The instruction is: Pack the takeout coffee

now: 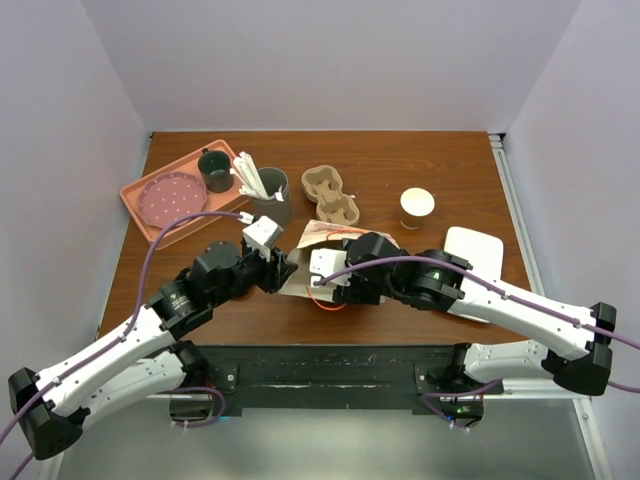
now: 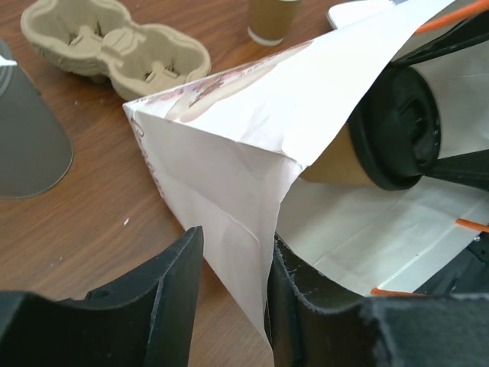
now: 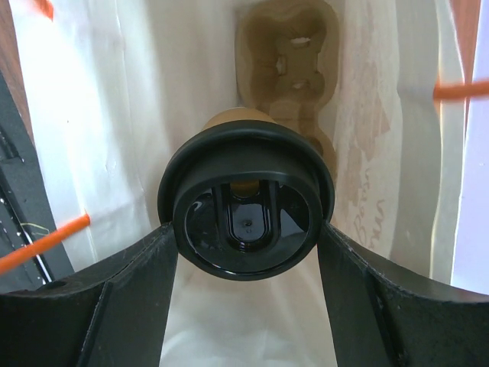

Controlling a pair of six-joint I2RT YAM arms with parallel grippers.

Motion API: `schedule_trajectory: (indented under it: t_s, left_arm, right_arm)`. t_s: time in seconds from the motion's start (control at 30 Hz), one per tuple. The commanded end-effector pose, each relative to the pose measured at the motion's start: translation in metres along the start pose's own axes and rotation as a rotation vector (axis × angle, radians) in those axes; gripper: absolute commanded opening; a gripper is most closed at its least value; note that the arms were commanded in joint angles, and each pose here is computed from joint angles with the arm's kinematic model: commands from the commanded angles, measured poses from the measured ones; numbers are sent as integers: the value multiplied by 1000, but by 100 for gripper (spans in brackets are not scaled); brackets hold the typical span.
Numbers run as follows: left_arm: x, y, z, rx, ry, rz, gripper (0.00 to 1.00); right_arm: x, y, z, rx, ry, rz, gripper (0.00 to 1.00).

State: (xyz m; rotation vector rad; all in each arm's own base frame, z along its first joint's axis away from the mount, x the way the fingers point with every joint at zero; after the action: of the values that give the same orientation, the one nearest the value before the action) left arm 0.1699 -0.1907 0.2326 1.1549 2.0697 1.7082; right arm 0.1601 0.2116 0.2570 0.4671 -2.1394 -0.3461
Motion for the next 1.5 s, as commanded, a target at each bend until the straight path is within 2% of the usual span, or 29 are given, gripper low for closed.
schedule_trajectory:
  t_s: [0.0, 0.07, 0.1, 0.17, 0.33, 0.37, 0.57, 0.87, 1.23, 1.47]
  left_arm:
    - [2, 16, 1, -35, 43, -5, 43]
    - [1, 17, 0, -48, 35, 6, 43]
    - [0, 17, -1, -54, 32, 12, 35]
    - [0, 22, -4, -57, 15, 2, 27]
    - [2, 29, -11, -33, -15, -10, 0]
    - [2, 29, -12, -27, -25, -10, 0]
    - [3, 28, -17, 31, -41, -23, 0]
    - [13, 22, -11, 40, -11, -58, 0]
    - [17, 11, -10, 43, -32, -52, 0]
    - [24, 13, -9, 36, -22, -57, 0]
  right_arm:
    - [11, 4, -7, 1, -33, -35, 3]
    - [13, 5, -9, -6, -39, -33, 3]
    - [13, 4, -10, -9, -48, -28, 2]
    - [13, 3, -16, -11, -89, -8, 2]
    - [0, 2, -26, 26, -173, 54, 1]
    - [-6, -2, -25, 47, -175, 88, 1]
    - [-18, -1, -17, 62, -133, 92, 0]
    - [-38, -12, -14, 103, -174, 145, 0]
    - [-51, 5, -25, 21, -255, 86, 0]
    - [-62, -3, -15, 46, -249, 101, 0]
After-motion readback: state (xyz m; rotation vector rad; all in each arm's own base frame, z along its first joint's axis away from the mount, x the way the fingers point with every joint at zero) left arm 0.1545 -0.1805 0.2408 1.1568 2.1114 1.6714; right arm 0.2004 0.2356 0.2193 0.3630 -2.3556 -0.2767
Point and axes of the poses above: each gripper's point midway between its finger pads, its own x axis back along the fingers, its own z axis along the line the jaws close on, y = z × x, the point moved 5 cm from there along x, back along the fingers, and after that the axes turned 7 degrees about x, right-handed, at the moved point
